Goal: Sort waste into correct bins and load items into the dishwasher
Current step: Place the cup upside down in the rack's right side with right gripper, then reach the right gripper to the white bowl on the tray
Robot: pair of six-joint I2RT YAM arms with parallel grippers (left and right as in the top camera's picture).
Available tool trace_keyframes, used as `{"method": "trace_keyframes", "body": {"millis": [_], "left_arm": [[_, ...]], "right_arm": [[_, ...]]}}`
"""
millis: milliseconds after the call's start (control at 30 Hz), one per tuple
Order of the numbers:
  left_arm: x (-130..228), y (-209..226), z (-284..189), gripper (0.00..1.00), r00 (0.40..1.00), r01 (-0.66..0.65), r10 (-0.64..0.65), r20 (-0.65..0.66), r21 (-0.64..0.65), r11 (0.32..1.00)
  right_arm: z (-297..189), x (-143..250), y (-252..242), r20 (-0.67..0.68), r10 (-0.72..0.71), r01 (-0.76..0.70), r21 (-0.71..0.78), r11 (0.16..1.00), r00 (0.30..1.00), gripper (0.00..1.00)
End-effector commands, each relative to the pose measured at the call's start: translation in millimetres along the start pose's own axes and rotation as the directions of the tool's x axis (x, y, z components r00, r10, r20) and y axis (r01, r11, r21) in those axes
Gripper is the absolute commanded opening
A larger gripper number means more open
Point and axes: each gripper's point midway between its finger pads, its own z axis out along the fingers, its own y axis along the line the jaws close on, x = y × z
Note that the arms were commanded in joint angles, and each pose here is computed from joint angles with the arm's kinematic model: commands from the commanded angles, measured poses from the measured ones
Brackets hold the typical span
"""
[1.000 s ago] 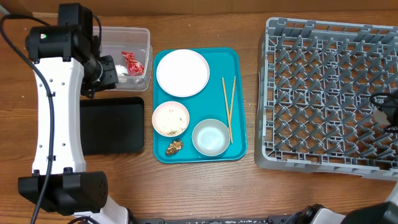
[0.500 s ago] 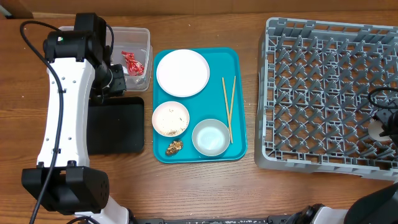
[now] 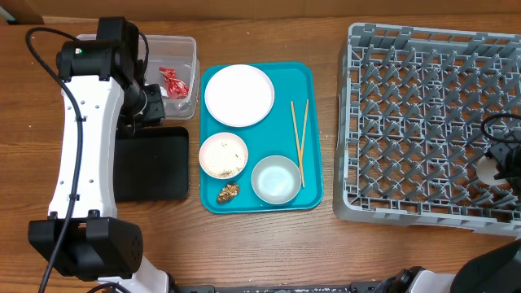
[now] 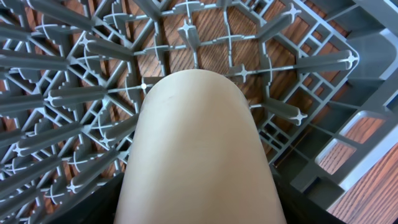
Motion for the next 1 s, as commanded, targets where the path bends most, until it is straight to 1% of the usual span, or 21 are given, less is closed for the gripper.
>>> {"method": "trace_keyframes", "body": {"millis": [0, 267, 400, 433, 467, 500, 633, 733, 800, 867, 967], "left_arm": [[2.6, -0.4, -8.3, 0.34, 1.0, 0.015, -0.015, 0.025, 0.002, 1.0], [2.5, -0.4, -8.3, 0.34, 1.0, 0.015, -0.015, 0.025, 0.002, 1.0], [2.5, -0.4, -8.3, 0.34, 1.0, 0.015, -0.015, 0.025, 0.002, 1.0], [2.5, -0.5, -8.3, 0.34, 1.0, 0.015, -0.015, 0.025, 0.002, 1.0], [2.4, -0.5, -8.3, 0.34, 1.0, 0.015, -0.015, 0.025, 0.002, 1.0], [2.2, -0.6, -8.4, 0.35, 1.0, 0.015, -0.015, 0.026, 0.003, 1.0], [2.3, -0.5, -8.4, 0.35, 1.0, 0.015, -0.015, 0.026, 0.003, 1.0], [2.4, -0.5, -8.3, 0.36, 1.0, 0.014, -0.014, 0.025, 0.002, 1.0], [3.2, -0.3, -8.4, 0.36, 1.0, 0.015, -0.015, 0.022, 0.002, 1.0], [7.9, 0.4, -8.3, 0.35, 1.0, 0.014, -0.014, 0.003, -0.002, 1.0], [19.2, 2.7, -9.4, 0.35, 0.999, 0.008, -0.009, -0.039, -0.014, 1.0]], "right_arm": [[-4.0, -4.3, 3.5, 0.009, 0.007, -0.007, -0.018, 1.0, 1.0, 0.81], [-4.0, -2.8, 5.5, 0.001, 0.007, -0.006, -0.03, 1.0, 1.0, 0.82], [-4.5, -0.1, 13.4, -0.016, 0.006, -0.007, -0.076, 0.997, 1.0, 0.84], [-4.8, 0.7, 17.1, -0.022, 0.005, -0.007, -0.097, 0.995, 1.0, 0.87], [-5.6, 1.2, 23.6, -0.028, 0.005, -0.008, -0.133, 0.991, 1.0, 0.96], [-6.7, 1.7, 30.8, -0.035, 0.003, -0.009, -0.173, 0.985, 0.999, 1.0], [-15.8, 5.0, 63.2, -0.063, -0.027, 0.003, -0.357, 0.934, 0.998, 1.0], [-24.0, 12.8, 82.0, -0.071, -0.102, 0.058, -0.459, 0.887, 0.992, 1.0], [-30.2, 21.9, 95.2, -0.069, -0.17, 0.111, -0.515, 0.85, 0.983, 0.92], [-37.8, 33.8, 110.1, -0.057, -0.252, 0.177, -0.563, 0.808, 0.966, 0.88], [-50.9, 52.6, 130.0, -0.025, -0.356, 0.275, -0.585, 0.763, 0.934, 0.87]]}}
